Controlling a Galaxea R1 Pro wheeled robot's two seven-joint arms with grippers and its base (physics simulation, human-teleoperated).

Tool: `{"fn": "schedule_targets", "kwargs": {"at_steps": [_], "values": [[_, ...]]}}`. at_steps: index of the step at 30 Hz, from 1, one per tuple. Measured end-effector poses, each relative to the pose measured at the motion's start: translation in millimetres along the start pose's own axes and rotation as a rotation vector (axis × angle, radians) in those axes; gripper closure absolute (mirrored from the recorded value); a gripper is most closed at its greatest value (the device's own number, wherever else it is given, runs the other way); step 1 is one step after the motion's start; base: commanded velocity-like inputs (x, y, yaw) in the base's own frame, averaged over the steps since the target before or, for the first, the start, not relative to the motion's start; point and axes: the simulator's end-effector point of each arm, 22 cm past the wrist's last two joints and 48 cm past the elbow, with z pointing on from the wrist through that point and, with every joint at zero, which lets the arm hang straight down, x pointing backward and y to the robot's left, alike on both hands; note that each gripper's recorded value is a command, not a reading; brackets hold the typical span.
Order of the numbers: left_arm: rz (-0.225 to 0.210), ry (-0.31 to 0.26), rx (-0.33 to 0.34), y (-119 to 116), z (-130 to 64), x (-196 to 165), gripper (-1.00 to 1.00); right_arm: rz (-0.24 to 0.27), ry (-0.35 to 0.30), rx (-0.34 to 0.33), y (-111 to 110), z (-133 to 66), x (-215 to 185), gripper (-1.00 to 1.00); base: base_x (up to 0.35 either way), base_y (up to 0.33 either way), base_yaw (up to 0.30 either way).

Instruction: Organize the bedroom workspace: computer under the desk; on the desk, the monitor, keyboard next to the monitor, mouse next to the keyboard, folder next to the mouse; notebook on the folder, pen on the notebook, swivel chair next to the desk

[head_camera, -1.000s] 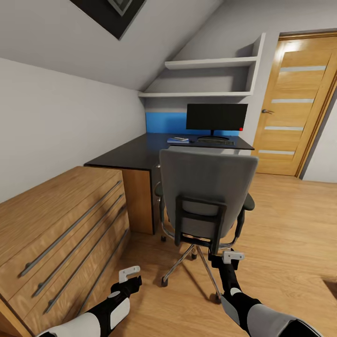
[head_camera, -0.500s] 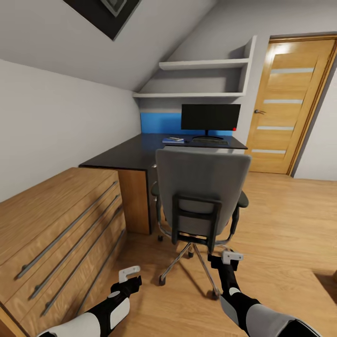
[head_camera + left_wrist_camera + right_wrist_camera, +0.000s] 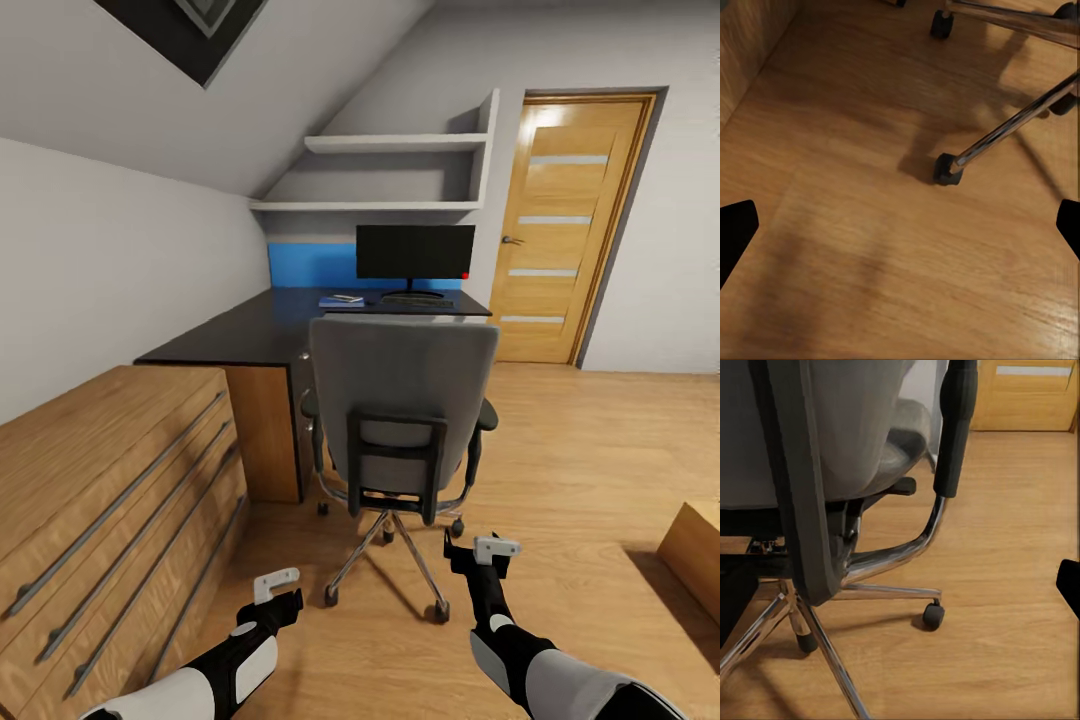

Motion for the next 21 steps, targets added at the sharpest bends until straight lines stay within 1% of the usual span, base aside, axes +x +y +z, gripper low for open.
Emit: {"fn": "schedule_targets", "kwargs": {"at_steps": [13,21], "values": [[0.003,-0.003,0.003,-3.4,-0.5,-0.6,-1.0,0.0,0.002,0.0,0.2,0.0,0.2,-1.0,0.0,0.001,-0.008],[0.001,0.001,0.019,-13.2,6.1,17.8,-1.0,0.001,0.001,0.001,-0.1,-1.2,18.0,-1.0,0.0,0.0,0.0]]}}
